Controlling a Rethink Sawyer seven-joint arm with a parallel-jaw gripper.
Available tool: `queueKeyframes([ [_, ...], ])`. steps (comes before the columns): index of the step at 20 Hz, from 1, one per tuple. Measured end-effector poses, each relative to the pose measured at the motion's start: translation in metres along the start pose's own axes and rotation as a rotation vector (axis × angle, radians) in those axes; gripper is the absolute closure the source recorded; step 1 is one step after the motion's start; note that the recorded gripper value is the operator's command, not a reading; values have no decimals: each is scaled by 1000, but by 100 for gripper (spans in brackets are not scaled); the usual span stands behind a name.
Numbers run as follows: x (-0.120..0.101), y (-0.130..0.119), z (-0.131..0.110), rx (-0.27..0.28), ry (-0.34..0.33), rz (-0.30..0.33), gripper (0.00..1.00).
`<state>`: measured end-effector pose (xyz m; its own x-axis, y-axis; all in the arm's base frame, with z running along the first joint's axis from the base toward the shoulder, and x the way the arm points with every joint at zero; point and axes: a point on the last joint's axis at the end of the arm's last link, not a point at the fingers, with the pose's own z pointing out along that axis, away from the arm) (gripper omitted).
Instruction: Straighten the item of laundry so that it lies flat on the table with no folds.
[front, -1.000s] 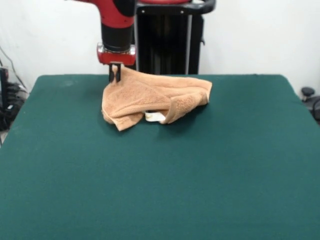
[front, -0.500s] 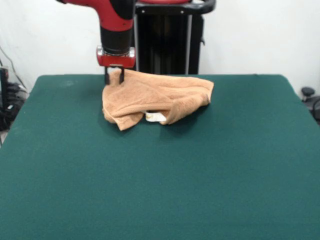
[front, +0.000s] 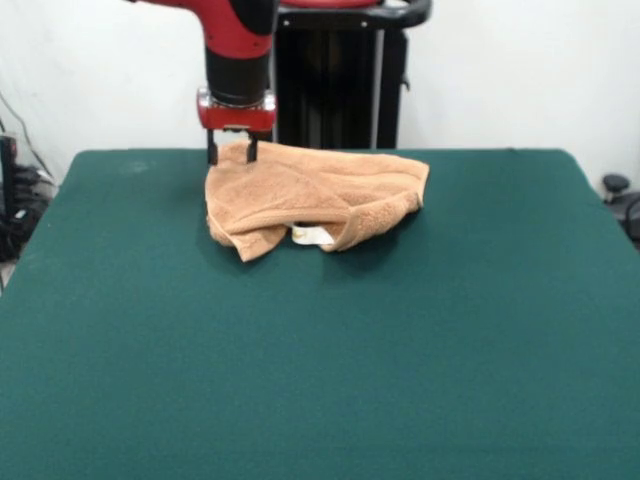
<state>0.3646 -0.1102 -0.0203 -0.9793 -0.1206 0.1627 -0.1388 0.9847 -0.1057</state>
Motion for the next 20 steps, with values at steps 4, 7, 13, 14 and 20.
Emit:
queueKeyframes([
  [4,-15,9,-25,23,25,-13,0],
  [7,-29,15,-49,40,34,-2,0],
  [13,-61,33,-102,63,-3,29,0],
  [14,-66,37,-107,63,-14,34,0],
  [20,-88,65,-113,38,-63,73,0],
])
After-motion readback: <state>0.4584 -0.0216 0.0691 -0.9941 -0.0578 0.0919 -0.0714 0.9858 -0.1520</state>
